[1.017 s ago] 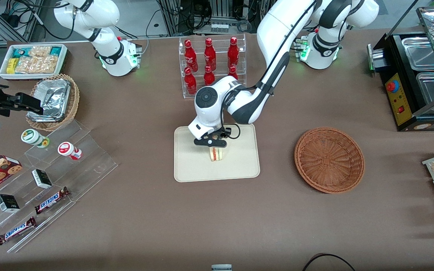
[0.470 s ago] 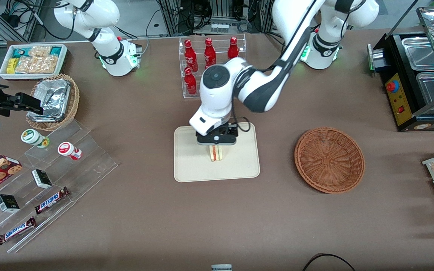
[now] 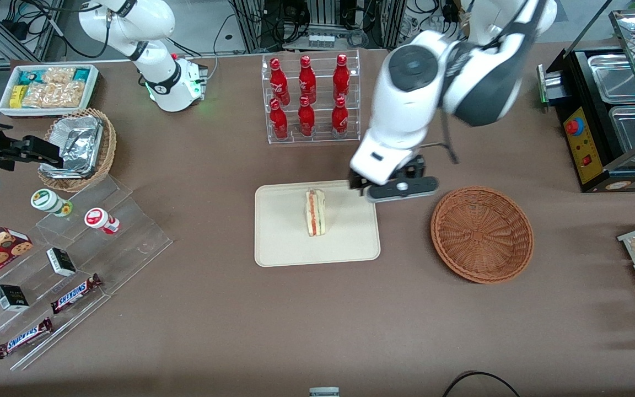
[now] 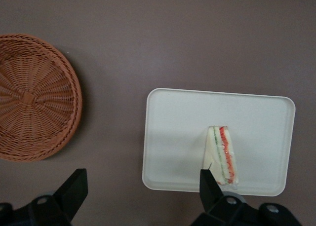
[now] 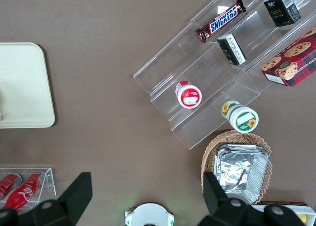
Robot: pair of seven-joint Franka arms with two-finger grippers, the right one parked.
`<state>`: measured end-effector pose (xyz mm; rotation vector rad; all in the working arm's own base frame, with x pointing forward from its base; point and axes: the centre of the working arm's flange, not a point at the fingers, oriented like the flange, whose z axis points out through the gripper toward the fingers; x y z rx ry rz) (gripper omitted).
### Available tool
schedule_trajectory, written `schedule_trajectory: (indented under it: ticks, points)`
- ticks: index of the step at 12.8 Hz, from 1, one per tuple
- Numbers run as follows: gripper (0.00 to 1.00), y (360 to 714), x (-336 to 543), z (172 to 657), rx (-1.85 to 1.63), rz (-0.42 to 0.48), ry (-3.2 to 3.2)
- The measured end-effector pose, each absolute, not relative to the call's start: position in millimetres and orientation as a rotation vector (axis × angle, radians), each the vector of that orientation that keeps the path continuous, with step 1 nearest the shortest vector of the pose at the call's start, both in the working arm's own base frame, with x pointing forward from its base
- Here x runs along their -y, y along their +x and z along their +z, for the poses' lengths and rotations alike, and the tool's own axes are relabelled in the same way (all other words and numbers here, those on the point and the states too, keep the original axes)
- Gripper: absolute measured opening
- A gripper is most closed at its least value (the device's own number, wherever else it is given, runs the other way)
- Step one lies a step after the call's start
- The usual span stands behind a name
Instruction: Place sandwich from basket to tray
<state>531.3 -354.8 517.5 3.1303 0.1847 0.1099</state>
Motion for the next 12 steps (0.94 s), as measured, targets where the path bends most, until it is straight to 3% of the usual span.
schedule_trajectory:
  ticks: [12]
  points:
    - [1.0, 542, 93, 597, 0.06, 0.048, 3.163]
